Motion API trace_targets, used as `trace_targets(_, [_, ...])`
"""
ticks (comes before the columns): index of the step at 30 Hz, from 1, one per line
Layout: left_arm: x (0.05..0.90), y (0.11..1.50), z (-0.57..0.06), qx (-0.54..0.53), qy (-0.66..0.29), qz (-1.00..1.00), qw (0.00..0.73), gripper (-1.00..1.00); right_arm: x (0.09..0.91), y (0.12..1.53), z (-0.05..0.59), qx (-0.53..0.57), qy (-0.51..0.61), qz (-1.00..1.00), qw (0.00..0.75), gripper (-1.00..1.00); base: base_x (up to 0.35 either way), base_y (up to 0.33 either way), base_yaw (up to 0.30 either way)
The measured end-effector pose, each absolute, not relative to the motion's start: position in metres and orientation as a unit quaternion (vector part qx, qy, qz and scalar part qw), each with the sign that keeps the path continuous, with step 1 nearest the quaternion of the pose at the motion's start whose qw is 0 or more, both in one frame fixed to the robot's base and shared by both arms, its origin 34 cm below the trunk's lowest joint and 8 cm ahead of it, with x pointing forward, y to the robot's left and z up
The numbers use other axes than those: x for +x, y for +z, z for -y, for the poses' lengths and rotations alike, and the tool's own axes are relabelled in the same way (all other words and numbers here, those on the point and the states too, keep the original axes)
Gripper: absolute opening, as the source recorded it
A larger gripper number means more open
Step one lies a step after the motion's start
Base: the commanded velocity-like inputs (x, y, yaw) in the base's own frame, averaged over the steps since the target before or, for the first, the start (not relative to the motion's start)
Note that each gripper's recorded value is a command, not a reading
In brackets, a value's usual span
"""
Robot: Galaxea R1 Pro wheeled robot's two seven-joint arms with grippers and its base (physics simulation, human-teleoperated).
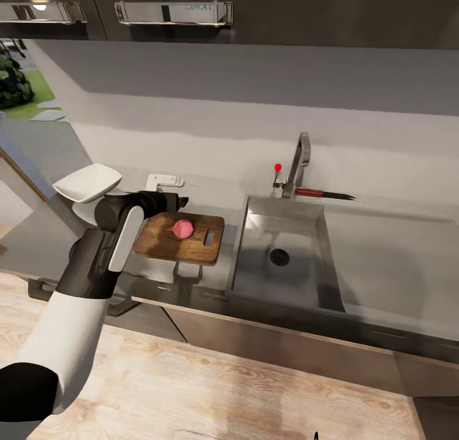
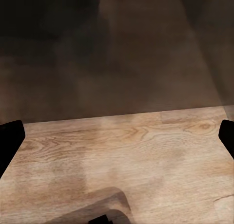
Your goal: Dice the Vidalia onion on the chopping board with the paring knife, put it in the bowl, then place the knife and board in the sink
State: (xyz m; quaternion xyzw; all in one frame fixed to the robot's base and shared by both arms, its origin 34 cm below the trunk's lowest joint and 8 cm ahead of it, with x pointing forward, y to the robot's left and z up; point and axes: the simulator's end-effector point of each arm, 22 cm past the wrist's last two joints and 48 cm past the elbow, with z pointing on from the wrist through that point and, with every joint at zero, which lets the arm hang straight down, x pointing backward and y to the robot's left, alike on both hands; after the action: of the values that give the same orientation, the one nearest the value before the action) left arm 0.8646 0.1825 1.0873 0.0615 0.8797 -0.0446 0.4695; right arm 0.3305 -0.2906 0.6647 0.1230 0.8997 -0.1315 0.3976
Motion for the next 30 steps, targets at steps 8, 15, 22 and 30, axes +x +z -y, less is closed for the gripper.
trace_targets(8, [0.8648, 1.0851, -0.1826, 0.062, -0.044, -0.881, 0.467, 1.00, 0.3307, 0.6645, 0.2906, 0.123, -0.132, -0.900, 0.397, 1.00, -0.140, 0.000, 0.000])
trace_targets(15, [0.8648, 1.0846, -0.1826, 0.062, -0.044, -0.881, 0.467, 1.00, 0.3307, 0.6645, 0.2906, 0.123, -0.132, -0.900, 0.397, 1.00, -0.237, 0.000, 0.000])
trace_targets(22, [0.8646, 1.0814, -0.1839, 0.062, -0.043, -0.883, 0.463, 1.00, 0.3307, 0.6645, 0.2906, 0.123, -0.132, -0.900, 0.397, 1.00, -0.211, 0.000, 0.000])
trace_targets(30, [0.8644, 1.0802, -0.1842, 0.062, -0.042, -0.884, 0.462, 1.00, 0.3306, 0.6646, 0.2916, 0.123, -0.132, -0.900, 0.398, 1.00, -0.161, 0.000, 0.000])
